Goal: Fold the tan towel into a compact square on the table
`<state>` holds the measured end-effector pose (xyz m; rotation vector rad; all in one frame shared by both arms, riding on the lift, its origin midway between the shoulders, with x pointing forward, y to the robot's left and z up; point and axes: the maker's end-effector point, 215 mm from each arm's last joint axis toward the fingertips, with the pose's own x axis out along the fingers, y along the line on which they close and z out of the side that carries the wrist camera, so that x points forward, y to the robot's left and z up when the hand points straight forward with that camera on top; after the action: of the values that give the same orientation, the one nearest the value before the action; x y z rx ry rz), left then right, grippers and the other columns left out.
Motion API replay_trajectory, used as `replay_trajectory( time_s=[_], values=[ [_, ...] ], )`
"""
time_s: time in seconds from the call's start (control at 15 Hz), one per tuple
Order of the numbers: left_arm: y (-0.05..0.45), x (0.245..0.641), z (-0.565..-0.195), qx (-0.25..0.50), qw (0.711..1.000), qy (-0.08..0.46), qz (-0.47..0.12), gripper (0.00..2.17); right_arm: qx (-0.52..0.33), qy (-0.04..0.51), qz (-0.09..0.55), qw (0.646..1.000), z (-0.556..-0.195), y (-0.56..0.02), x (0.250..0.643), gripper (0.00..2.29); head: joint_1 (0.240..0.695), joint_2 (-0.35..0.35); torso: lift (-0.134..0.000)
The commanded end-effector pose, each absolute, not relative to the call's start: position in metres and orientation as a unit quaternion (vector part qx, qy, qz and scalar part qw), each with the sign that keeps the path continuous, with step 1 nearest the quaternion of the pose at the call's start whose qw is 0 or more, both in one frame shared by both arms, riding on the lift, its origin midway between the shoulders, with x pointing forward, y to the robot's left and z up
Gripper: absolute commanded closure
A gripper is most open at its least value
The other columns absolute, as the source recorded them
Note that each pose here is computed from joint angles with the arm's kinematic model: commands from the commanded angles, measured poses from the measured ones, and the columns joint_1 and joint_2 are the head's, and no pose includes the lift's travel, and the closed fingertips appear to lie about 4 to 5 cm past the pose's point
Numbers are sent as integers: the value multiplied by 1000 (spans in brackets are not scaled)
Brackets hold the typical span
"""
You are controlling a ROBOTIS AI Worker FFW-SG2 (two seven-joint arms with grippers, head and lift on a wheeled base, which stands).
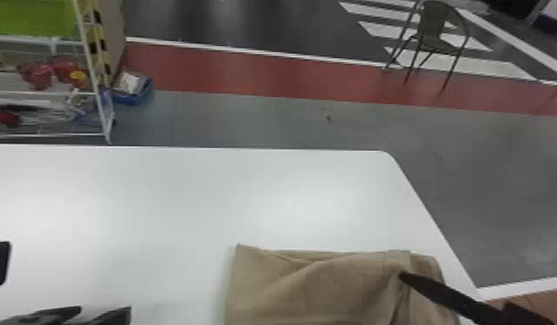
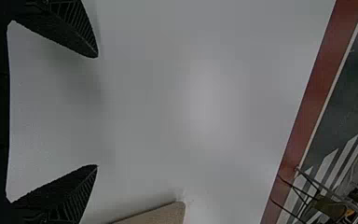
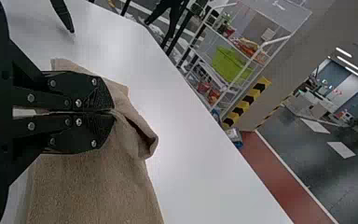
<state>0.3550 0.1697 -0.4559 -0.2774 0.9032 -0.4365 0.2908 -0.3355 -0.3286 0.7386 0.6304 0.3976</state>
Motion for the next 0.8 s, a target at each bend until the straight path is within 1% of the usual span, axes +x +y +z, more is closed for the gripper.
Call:
replay_trajectory(
  time_s=[0.0, 0.07, 0.13, 0.27, 0.53, 0.73],
  values=[
    [169, 353, -458, -133, 865, 436, -209, 36, 345, 316, 173, 866, -337, -357, 289, 1106, 695, -288, -123],
    [168, 351, -458, -133, 864, 437, -210, 36, 341, 320, 170, 868, -338, -364, 290, 1106, 695, -299, -123],
    [167, 350, -459, -134, 864, 439, -210, 36, 334, 321, 168, 870, -336, -372, 293, 1106, 695, -325, -123],
    [168, 348, -461, -132, 862, 443, -208, 36, 327, 314, 176, 873, -327, -374, 296, 1106, 695, -347, -123],
    [170, 346, -464, -131, 859, 450, -205, 36, 295, 312, 167, 887, -313, -396, 305, 1106, 695, -350, -123],
    [167, 346, -464, -128, 859, 451, -206, 36, 304, 329, 153, 881, -328, -409, 303, 1106, 695, -350, -123]
  ],
)
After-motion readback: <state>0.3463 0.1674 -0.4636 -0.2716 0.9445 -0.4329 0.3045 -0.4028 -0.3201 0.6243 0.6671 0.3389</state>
